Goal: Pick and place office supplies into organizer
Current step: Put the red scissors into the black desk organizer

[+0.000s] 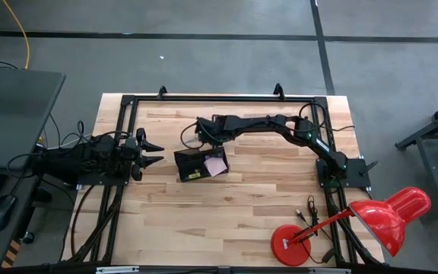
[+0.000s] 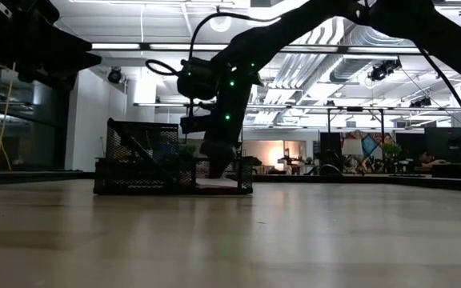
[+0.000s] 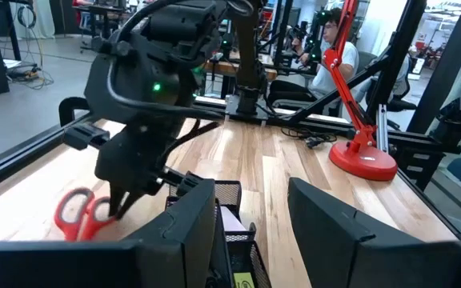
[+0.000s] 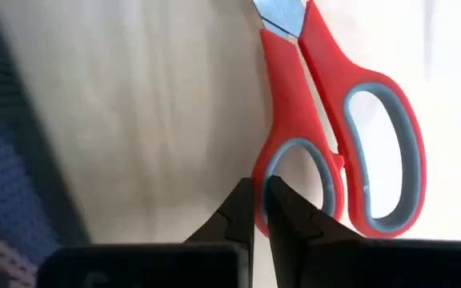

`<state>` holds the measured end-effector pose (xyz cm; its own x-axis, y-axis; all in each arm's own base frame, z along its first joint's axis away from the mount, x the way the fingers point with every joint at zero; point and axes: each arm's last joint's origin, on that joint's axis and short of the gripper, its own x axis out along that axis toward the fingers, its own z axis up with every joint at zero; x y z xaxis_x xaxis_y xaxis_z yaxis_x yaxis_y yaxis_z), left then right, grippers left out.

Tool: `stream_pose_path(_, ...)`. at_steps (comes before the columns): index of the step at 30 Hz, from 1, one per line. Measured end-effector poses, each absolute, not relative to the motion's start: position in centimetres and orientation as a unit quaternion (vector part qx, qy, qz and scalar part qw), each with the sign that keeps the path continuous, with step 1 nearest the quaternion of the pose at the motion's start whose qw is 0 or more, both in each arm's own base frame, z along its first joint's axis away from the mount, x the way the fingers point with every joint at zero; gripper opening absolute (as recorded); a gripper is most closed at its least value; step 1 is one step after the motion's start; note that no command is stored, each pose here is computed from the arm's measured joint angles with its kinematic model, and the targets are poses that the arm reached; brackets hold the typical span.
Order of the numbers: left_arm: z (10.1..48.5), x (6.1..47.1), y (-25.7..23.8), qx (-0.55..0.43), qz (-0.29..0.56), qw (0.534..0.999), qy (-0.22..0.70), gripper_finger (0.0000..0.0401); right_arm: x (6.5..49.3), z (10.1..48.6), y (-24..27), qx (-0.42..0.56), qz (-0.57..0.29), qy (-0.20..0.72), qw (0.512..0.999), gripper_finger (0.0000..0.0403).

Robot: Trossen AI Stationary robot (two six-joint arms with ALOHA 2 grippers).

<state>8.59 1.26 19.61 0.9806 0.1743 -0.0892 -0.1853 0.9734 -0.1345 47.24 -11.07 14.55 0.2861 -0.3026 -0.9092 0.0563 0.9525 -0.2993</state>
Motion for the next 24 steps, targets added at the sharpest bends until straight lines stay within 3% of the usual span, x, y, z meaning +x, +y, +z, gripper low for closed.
stream_pose_path(10,19.6,8.6,1.3,-0.072,0.089,0.993,0.039,0.0145,47.5,16.2,-8.7,-0.228,-0.178,0.595,0.750,0.0005)
stream_pose_path(24,19.5,8.6,1.2,-0.071,0.089,0.993,0.042,0.0145,48.5,23.8,-5.2,-0.310,-0.243,0.565,0.726,0.0002)
